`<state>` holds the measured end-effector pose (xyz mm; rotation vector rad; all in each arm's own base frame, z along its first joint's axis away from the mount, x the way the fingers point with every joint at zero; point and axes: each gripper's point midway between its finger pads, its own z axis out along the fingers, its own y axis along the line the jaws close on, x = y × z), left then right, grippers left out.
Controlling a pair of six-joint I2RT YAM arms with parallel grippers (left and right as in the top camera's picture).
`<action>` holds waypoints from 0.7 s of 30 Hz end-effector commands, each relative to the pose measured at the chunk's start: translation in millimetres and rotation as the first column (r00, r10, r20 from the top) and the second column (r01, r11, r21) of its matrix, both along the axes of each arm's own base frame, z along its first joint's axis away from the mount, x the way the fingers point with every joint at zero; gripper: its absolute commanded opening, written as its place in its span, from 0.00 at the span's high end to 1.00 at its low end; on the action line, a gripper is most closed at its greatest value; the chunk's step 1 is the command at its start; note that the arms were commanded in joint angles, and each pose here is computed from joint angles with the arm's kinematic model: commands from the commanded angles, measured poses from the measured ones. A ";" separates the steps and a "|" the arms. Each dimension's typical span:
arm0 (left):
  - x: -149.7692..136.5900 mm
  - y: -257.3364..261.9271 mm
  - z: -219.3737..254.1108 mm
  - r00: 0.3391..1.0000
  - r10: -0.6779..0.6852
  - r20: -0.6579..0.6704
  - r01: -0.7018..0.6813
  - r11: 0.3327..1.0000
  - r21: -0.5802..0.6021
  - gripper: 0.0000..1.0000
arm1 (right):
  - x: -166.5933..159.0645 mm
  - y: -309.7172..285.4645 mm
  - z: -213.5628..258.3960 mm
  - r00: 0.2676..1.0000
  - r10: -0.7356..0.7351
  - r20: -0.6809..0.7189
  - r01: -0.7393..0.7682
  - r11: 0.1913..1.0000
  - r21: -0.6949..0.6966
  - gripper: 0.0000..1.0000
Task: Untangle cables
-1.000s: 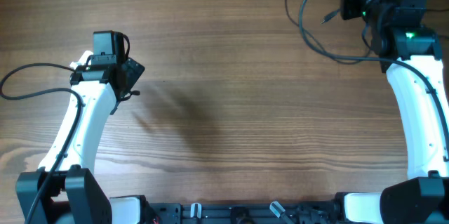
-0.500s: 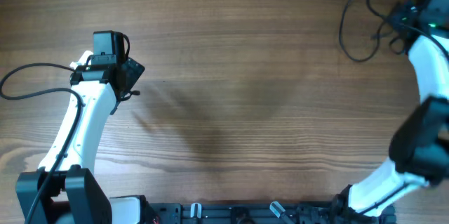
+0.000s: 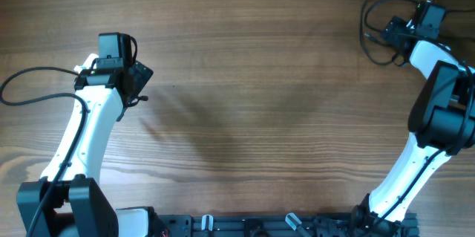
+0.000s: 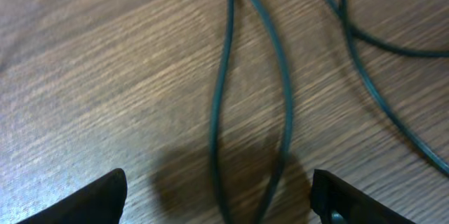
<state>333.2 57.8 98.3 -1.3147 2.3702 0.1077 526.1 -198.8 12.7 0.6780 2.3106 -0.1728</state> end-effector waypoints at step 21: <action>-0.7 3.5 -1.6 1.000 0.022 -0.003 -0.022 1.000 0.001 0.00 | 3.8 10.1 -77.0 0.914 0.334 -0.228 -0.383 0.897 -0.222 0.00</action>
